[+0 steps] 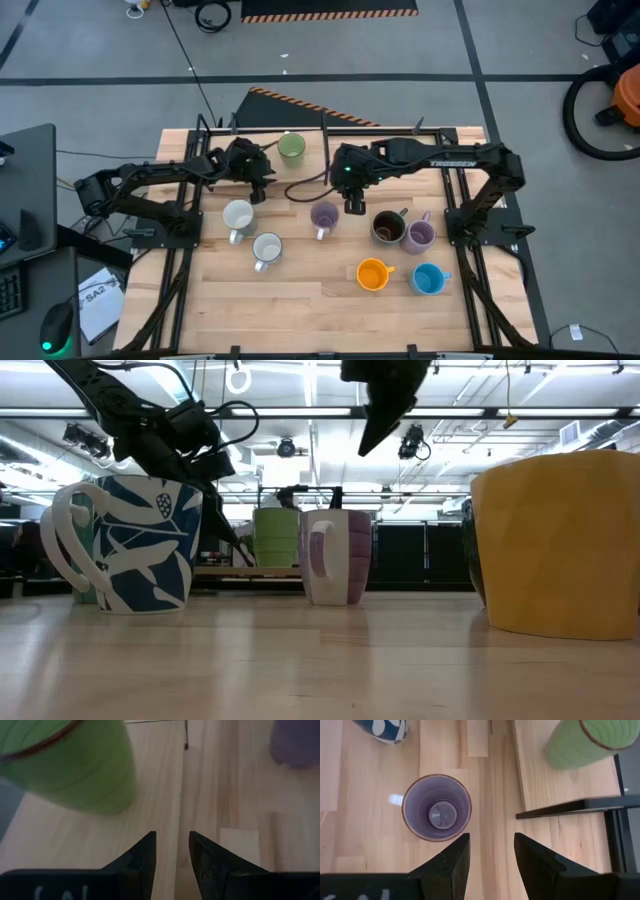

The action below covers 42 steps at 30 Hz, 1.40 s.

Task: Place coffee mugs
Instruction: Put the green patterned mug on the shelf

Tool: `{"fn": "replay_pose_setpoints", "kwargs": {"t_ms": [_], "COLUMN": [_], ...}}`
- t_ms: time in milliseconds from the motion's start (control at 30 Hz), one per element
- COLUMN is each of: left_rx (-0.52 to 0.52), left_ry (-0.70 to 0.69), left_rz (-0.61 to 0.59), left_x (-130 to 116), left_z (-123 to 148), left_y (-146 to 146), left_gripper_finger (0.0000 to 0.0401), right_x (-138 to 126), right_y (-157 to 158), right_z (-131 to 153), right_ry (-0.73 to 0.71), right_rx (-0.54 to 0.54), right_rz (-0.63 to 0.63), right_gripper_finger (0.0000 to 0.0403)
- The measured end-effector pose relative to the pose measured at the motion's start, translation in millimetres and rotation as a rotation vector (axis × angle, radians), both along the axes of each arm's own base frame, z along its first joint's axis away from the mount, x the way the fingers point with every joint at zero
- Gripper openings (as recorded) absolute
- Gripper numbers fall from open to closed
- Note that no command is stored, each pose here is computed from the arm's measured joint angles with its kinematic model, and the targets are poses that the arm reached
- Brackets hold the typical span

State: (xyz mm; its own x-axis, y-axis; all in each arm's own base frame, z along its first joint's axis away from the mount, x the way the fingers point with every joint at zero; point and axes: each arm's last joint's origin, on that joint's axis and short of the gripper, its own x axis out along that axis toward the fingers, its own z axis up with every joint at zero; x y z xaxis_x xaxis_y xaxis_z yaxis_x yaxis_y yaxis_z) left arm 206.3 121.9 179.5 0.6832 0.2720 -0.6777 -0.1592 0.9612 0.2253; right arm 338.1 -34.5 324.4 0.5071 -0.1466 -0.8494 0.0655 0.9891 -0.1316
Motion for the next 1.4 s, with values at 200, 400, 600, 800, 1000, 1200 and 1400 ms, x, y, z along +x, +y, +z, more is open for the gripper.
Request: {"fn": "replay_pose_setpoints", "kwargs": {"t_ms": [200,400,600,800,1000,1200,1400], "left_rx": [-0.004,-0.053,-0.081,-0.027,-0.087,-0.118,-0.125], "left_ry": [-0.038,-0.135,-0.226,-0.223,-0.242,-0.229,-0.218], "left_rz": [0.128,0.183,0.292,0.371,0.331,0.382,0.396], "left_x": [5,9,13,11,15,19,23], "left_z": [3,9,15,15,10,-4,-16], "left_y": [-3,-4,-4,0,4,14,19], "left_gripper_finger": [0.0123,0.0123,0.0123,0.0123,0.0147,0.0186,0.0196], "right_x": [-26,-45,-52,-52,-51,-51,-51], "right_y": [7,14,14,14,14,15,15], "right_z": [-1,-5,-26,-47,-48,-47,-47], "right_ry": [-0.115,-0.248,-0.368,-0.431,-0.447,-0.453,-0.453], "right_rx": [-0.046,-0.095,-0.121,-0.125,-0.13,-0.138,-0.14], "right_rz": [-0.061,-0.107,-0.133,-0.129,-0.124,-0.108,-0.106], "right_gripper_finger": [0.0159,0.0159,0.0159,0.0159,0.0159,0.0159,0.0159]}}
